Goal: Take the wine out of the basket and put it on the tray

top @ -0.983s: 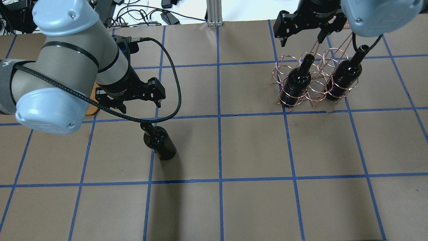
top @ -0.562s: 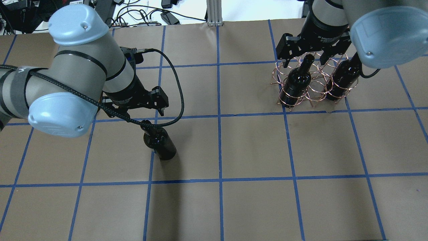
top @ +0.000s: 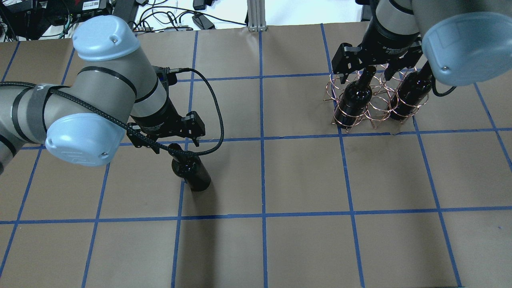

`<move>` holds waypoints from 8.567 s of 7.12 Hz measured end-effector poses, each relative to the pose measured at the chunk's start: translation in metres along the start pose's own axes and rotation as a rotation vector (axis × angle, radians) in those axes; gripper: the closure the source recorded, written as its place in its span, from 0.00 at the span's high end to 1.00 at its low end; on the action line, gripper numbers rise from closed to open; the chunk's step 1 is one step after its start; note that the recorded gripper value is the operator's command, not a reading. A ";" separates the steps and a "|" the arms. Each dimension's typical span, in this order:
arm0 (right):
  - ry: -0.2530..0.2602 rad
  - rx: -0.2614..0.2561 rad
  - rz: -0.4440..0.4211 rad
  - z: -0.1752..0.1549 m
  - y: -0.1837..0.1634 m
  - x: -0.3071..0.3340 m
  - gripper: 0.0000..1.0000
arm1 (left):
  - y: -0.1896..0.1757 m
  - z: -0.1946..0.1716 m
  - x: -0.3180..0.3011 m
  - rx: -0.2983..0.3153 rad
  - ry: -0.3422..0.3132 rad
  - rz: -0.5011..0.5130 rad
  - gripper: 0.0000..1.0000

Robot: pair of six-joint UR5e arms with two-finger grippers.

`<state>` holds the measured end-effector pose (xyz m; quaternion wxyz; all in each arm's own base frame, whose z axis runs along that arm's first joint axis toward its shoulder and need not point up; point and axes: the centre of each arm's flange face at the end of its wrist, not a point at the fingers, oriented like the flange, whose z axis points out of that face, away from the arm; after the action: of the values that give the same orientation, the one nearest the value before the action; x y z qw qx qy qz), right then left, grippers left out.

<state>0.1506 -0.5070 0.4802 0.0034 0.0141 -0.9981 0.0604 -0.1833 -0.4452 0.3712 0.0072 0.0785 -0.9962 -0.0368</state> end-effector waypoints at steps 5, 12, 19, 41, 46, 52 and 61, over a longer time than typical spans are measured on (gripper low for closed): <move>0.003 0.030 0.002 -0.015 0.006 0.001 1.00 | 0.018 0.009 0.010 -0.014 -0.010 -0.003 0.56; 0.012 0.049 0.009 -0.024 0.011 0.002 1.00 | 0.014 -0.002 0.007 0.032 -0.050 0.017 0.29; 0.016 0.055 0.004 -0.025 0.010 0.002 1.00 | -0.011 -0.084 -0.007 0.197 -0.086 0.102 0.00; 0.056 0.051 0.002 -0.024 0.011 0.006 1.00 | -0.245 -0.063 -0.392 0.125 -0.051 0.158 0.87; 0.067 0.036 -0.002 -0.018 0.011 0.006 1.00 | -0.145 -0.174 -0.249 0.076 -0.028 0.115 1.00; 0.063 0.025 0.000 -0.014 0.011 0.006 1.00 | -0.041 -0.165 -0.047 0.094 -0.082 0.103 1.00; 0.009 0.029 -0.001 -0.016 0.012 0.000 1.00 | -0.038 -0.173 -0.043 0.148 -0.063 0.146 1.00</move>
<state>0.1499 -0.4934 0.4945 0.0079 0.0143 -0.9971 0.0748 -0.1317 -0.4887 0.5404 -0.0275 0.0048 -0.9990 0.0350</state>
